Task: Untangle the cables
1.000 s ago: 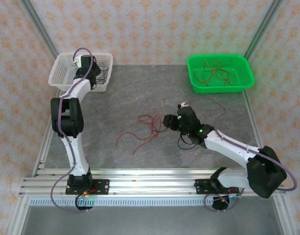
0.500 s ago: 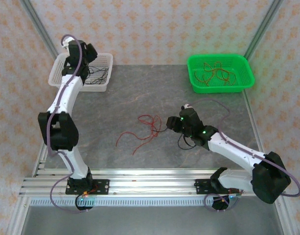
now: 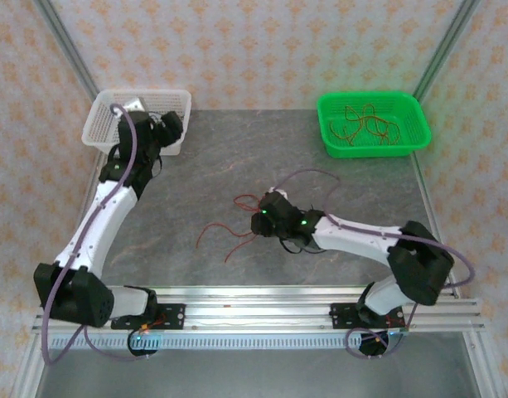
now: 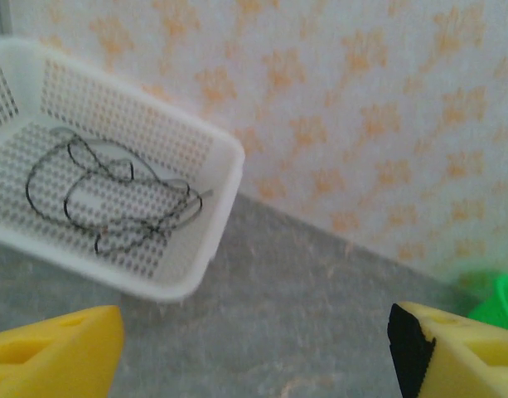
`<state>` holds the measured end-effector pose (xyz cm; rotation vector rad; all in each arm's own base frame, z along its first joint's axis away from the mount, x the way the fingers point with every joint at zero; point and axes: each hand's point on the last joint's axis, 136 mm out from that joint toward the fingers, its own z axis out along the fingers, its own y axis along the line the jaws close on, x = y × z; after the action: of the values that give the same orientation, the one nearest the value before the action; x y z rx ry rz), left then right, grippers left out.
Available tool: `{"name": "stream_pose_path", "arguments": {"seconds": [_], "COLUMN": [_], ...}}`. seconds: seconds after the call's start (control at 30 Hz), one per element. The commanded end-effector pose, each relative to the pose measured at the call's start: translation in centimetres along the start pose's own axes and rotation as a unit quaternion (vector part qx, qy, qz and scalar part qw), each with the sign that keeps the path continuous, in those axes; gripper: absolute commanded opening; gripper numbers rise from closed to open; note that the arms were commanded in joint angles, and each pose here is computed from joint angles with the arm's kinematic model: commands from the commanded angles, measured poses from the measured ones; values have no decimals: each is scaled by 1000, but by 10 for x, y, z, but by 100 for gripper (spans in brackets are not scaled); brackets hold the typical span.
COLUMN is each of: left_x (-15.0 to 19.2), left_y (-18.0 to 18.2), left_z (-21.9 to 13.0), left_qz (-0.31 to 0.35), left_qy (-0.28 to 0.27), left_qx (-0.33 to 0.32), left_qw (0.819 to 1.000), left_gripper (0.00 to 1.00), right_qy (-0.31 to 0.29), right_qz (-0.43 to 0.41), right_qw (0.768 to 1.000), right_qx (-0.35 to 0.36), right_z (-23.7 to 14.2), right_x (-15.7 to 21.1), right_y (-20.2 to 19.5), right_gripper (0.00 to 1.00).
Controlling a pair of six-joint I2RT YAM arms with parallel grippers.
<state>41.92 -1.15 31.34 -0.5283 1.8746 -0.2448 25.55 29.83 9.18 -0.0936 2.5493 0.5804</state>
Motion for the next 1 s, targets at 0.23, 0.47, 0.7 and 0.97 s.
{"name": "stream_pose_path", "arguments": {"seconds": [0.23, 0.47, 0.7, 0.97], "left_x": [41, 61, 59, 61], "left_y": [12, 15, 14, 16], "left_z": [-45, -51, -56, -57], "left_qz": [-23, -28, -31, -31], "left_qy": [10, 26, 21, 23], "left_qx": [32, 47, 53, 51], "left_qw": [999, 998, 998, 998], "left_gripper": [84, 84, 84, 84], "right_qy": [-5, -13, -2, 0], "right_qz": [-30, -31, -28, -33], "right_qw": [997, 992, 993, 993], "right_qx": [76, 118, 113, 116], "right_z": [31, 34, 43, 50], "right_x": [-14, -19, -11, -12], "right_y": [9, -4, -3, -1], "right_gripper": [37, 36, 34, 27]}}
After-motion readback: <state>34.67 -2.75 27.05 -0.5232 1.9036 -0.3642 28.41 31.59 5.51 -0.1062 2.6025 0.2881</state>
